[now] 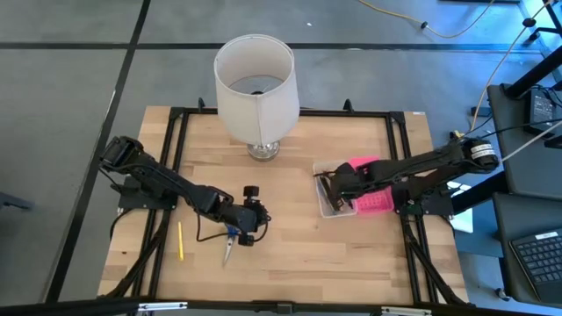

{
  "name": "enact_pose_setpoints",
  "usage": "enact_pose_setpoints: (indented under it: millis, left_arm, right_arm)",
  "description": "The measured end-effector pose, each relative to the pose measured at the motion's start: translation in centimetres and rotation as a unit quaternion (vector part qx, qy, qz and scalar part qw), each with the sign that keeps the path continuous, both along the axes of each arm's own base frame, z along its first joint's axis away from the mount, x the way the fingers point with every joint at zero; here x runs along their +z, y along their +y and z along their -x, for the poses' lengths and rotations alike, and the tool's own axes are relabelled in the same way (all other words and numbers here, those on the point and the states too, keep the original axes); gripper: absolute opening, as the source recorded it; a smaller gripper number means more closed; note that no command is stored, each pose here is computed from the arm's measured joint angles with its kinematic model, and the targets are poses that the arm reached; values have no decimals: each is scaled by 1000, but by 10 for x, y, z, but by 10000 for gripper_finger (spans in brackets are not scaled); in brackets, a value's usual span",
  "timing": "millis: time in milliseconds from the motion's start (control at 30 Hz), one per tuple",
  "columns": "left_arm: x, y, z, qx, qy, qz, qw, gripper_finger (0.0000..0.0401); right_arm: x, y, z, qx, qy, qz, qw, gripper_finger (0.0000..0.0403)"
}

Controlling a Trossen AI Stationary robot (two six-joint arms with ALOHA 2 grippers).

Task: Pick & place school supplies into a supply box
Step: Put the black transparent pen into the supply box

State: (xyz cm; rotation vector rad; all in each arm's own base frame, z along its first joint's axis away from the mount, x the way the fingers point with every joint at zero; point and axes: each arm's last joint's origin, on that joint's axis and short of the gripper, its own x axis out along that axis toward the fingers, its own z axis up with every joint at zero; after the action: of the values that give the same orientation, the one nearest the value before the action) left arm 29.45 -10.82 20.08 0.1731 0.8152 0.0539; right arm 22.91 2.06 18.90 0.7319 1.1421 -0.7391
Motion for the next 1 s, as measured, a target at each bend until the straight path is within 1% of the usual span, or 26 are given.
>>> enact_pose_setpoints:
  millis: [67, 300, 433, 633, 700, 900, 1000]
  left_arm:
    - [0, 0, 0, 0, 0, 0, 1000, 139]
    - [0, 0, 0, 0, 2, -1, 1000, 139]
    - [0, 0, 0, 0, 2, -1, 1000, 139]
    - [-1, 0, 2, 2, 12, 4, 1000, 139]
    - [-3, 0, 3, 4, 24, 20, 999, 138]
    - [-9, 1, 9, 38, 58, 68, 995, 132]
    - [-18, 2, 19, 68, 86, 112, 988, 127]
  right_arm:
    - [-4, 0, -2, -9, 9, -1, 1000, 49]
    - [-19, 1, -7, -11, 42, 3, 999, 49]
    - [-26, 1, -10, -22, 48, 6, 999, 49]
    - [-31, 1, -12, -21, 54, 8, 998, 49]
    - [-31, 1, -13, -21, 54, 8, 998, 49]
    - [-31, 1, -13, -19, 55, 5, 998, 49]
    - [-31, 2, -12, -16, 57, -7, 998, 49]
